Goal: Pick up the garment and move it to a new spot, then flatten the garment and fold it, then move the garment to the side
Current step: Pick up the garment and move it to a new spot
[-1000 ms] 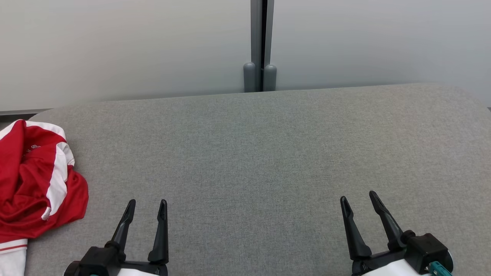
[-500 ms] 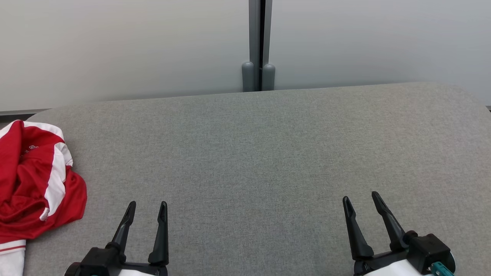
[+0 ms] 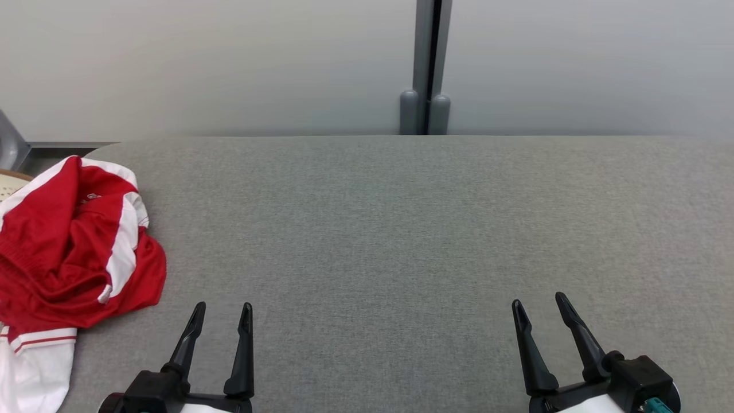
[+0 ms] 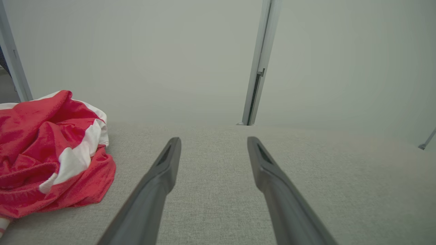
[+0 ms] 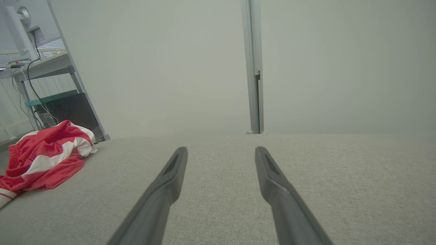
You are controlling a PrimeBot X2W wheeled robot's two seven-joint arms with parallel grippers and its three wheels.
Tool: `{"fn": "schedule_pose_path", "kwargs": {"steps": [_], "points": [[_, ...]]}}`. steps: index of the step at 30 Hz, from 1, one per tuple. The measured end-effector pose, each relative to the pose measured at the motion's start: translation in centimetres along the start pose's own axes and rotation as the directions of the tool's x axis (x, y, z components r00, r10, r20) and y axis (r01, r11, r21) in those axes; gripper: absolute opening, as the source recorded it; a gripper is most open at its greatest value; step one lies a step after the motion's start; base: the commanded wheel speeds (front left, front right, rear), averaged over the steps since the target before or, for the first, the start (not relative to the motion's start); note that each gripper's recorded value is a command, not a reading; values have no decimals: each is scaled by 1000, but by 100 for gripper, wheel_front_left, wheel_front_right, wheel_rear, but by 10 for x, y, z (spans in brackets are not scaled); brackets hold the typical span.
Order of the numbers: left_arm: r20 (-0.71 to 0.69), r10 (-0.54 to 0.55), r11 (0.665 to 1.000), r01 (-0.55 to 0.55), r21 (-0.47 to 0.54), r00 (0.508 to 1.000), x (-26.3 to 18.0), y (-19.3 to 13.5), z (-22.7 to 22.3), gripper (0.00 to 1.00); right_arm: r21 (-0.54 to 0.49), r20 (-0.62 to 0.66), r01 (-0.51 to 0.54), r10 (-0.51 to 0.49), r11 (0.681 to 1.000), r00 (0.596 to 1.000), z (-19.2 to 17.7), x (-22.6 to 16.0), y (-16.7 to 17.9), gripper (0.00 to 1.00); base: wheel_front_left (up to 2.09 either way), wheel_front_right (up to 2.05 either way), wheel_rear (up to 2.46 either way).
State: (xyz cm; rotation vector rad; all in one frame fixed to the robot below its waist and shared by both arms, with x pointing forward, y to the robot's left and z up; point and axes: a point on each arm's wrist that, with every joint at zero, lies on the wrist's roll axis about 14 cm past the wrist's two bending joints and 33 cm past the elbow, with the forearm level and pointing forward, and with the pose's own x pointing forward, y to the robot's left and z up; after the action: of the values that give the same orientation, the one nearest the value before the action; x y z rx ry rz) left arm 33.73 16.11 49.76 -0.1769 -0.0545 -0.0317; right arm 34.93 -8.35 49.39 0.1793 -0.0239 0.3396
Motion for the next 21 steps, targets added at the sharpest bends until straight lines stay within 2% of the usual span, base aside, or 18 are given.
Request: {"fn": "schedule_pose_path", "kwargs": {"steps": [12,21], "points": [[13,169,985,-169,10,985,-37,46,5,100,16,-41,-164,164,986,986,-14,22,47,100,0,0,0],[33,326,945,-327,18,945,-76,83,11,100,33,-63,-316,318,948,946,-23,37,94,100,0,0,0]]}}
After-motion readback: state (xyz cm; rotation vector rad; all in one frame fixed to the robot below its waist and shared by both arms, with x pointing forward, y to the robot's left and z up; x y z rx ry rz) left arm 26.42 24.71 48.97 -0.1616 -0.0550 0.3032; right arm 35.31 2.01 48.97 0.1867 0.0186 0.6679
